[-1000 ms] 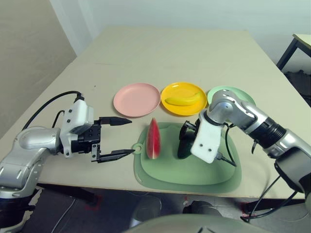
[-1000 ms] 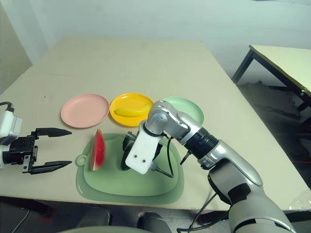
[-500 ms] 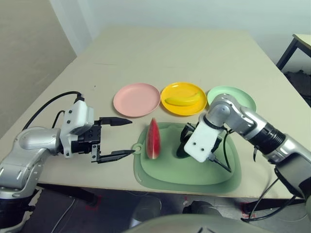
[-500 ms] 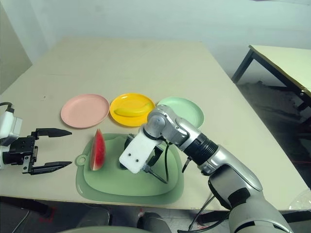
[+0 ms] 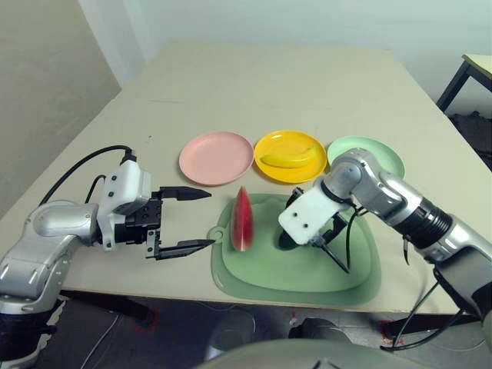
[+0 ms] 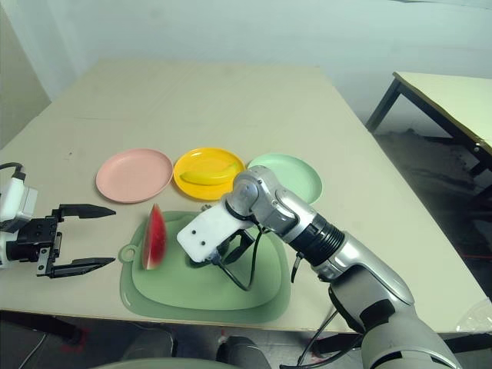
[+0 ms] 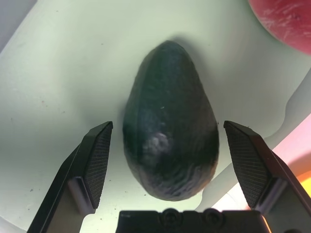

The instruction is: Place the fruits into color-matched plates.

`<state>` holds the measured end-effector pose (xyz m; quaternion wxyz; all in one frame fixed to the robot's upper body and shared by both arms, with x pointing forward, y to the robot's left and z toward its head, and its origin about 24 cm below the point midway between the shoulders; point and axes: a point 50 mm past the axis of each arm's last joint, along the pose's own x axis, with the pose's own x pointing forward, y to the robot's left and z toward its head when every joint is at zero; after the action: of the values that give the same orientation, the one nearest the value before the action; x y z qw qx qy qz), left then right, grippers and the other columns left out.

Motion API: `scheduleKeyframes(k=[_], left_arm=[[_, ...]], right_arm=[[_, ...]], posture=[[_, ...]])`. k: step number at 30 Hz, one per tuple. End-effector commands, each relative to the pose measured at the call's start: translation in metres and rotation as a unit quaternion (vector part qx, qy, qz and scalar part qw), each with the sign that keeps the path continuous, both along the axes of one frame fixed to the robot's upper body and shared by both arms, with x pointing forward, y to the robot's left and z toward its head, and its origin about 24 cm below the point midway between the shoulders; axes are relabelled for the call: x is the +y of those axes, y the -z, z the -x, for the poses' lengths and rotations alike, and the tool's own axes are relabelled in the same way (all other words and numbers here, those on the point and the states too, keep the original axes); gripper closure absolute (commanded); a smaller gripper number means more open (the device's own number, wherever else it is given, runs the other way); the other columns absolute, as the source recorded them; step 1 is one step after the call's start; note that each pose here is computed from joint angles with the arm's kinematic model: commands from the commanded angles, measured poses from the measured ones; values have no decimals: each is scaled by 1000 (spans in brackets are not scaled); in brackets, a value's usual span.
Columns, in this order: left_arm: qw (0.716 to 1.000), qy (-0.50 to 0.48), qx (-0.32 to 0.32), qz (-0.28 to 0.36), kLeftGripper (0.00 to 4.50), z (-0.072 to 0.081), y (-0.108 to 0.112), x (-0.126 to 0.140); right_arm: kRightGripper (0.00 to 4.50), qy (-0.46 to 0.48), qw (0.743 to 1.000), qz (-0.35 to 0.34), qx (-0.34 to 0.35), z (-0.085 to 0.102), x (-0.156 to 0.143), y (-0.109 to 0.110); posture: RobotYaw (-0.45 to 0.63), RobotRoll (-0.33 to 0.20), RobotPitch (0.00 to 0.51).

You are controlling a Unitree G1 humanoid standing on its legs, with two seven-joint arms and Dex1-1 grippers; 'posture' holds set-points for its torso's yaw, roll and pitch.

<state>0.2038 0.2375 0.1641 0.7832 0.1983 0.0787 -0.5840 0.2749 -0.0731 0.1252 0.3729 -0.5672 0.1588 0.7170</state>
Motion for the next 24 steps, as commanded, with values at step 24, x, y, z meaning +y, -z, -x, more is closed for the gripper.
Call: scheduleKeyframes(k=[24], left_arm=[[1000, 15, 0, -14, 0, 0, -2, -3]], right_arm=[[1457, 45, 999, 13, 17, 7, 5, 11]], posture=[[221, 0, 0]])
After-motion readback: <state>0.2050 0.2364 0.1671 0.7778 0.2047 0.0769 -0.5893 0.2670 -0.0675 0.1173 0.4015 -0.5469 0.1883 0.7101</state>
